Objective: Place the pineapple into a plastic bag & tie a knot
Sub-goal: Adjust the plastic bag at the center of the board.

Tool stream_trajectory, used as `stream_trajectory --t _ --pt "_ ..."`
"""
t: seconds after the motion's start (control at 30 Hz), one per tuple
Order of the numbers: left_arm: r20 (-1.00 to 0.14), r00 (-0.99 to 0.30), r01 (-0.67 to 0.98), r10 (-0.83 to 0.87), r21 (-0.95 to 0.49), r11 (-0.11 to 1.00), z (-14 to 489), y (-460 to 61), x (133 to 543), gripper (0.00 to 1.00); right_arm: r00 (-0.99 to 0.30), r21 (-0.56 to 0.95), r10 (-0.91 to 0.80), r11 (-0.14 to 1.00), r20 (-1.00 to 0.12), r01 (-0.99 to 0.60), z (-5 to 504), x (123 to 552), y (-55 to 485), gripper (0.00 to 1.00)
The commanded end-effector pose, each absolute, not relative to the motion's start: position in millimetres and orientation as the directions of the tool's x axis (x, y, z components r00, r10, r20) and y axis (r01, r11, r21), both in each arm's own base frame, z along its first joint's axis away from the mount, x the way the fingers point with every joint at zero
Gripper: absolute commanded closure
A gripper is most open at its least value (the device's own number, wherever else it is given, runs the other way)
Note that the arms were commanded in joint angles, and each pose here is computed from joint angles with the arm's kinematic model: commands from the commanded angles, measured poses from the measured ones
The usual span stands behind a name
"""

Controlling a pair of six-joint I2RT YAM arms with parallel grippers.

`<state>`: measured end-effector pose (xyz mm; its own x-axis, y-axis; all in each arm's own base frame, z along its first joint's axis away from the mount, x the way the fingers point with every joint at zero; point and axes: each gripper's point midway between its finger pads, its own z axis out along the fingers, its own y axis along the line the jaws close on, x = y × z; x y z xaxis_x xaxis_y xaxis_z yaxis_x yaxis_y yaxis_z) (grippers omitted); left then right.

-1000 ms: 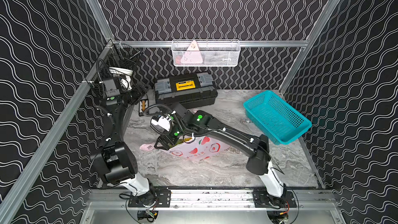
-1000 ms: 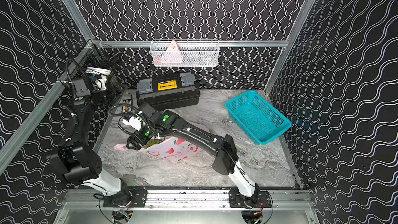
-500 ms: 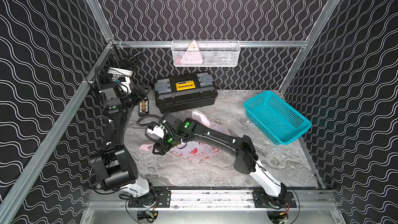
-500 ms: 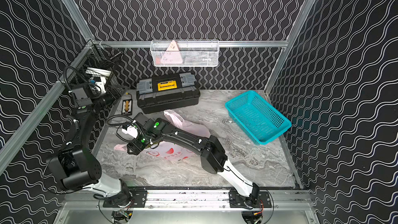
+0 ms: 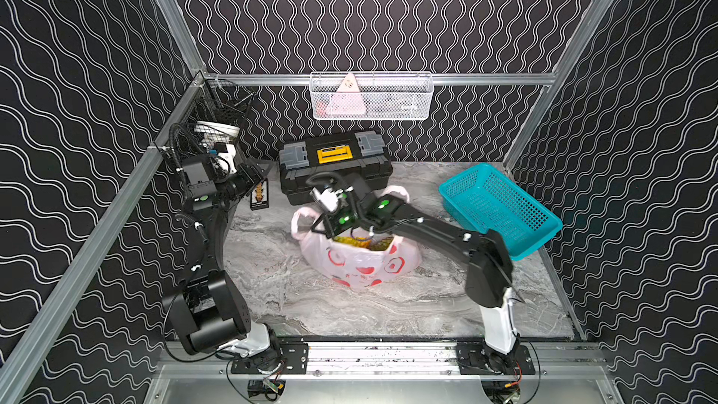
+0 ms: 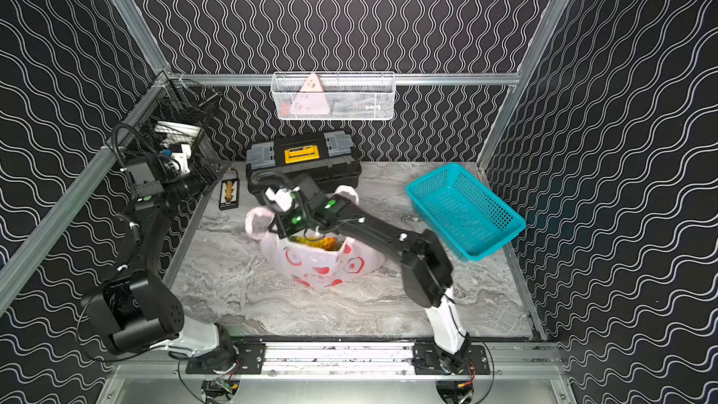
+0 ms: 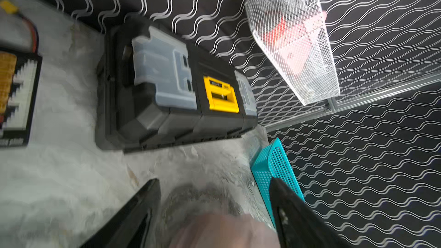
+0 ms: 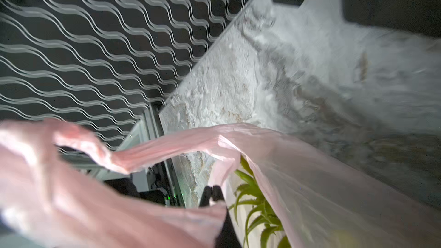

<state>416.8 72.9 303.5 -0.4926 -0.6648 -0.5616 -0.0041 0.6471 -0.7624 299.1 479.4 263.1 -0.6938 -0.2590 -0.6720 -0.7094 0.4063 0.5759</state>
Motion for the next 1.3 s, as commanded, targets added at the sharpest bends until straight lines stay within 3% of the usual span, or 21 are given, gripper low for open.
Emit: stream_trajectory --t 0.0,0.1,0.2,0.37,0.43,0.53,0.67,0.8,0.9,1.0,1.27 --pt "-0.472 -0.439 -0.246 -0.765 -0.756 0.607 274.1 84.0 400.3 0.2 -0.676 0.598 -0.131 0.368 -0.725 -0.712 309.1 319.6 460.1 1.0" --pt "-0.568 -0.501 -0.034 -0.653 -0.741 0.671 297.1 22.2 392.4 0.16 -0.677 0.608 -0.081 0.372 -0.732 -0.701 329.2 333.3 435.3 1.0" --pt "-0.717 -0.498 0.192 -0.488 -0.64 0.744 323.3 -38.2 382.4 0.14 -0.66 0.595 -0.086 0.358 -0.746 -0.719 348.0 329.3 425.0 1.0" --pt "-0.82 -0.429 0.38 -0.379 -0.545 0.747 340.8 -80.9 366.8 0.08 -0.654 0.601 -0.093 0.315 -0.751 -0.735 366.6 310.6 417.8 1.0" --pt "-0.825 -0.419 0.402 -0.379 -0.543 0.737 339.0 -83.4 365.1 0.03 -0.667 0.616 -0.103 0.3 -0.738 -0.729 360.8 303.5 416.4 1.0" --pt "-0.809 -0.47 0.429 -0.353 -0.559 0.71 335.0 -92.3 366.7 0.07 -0.69 0.634 -0.126 0.303 -0.713 -0.711 344.3 297.1 413.6 1.0" --pt "-0.746 -0.574 0.536 -0.338 -0.654 0.534 354.6 -123.0 359.3 0.14 -0.712 0.652 -0.146 0.307 -0.687 -0.693 325.7 291.4 413.6 1.0" --pt "-0.722 -0.633 0.601 -0.28 -0.686 0.409 368.5 -158.6 336.8 0.14 -0.709 0.647 -0.164 0.31 -0.686 -0.697 320.3 283.9 419.1 1.0" --pt "-0.721 -0.654 0.619 -0.229 -0.684 0.386 370.3 -175.6 321.5 0.13 -0.704 0.64 -0.184 0.308 -0.686 -0.704 318.1 278.4 424.0 1.0" --pt "-0.698 -0.685 0.572 -0.208 -0.692 0.44 358.4 -174.4 316.4 0.14 -0.701 0.636 -0.193 0.308 -0.686 -0.707 317.0 275.5 425.9 1.0" --pt "-0.609 -0.736 0.481 -0.296 -0.778 0.405 350.5 -176.2 328.1 0.11 -0.699 0.637 -0.205 0.296 -0.685 -0.712 315.7 267.4 432.5 1.0"
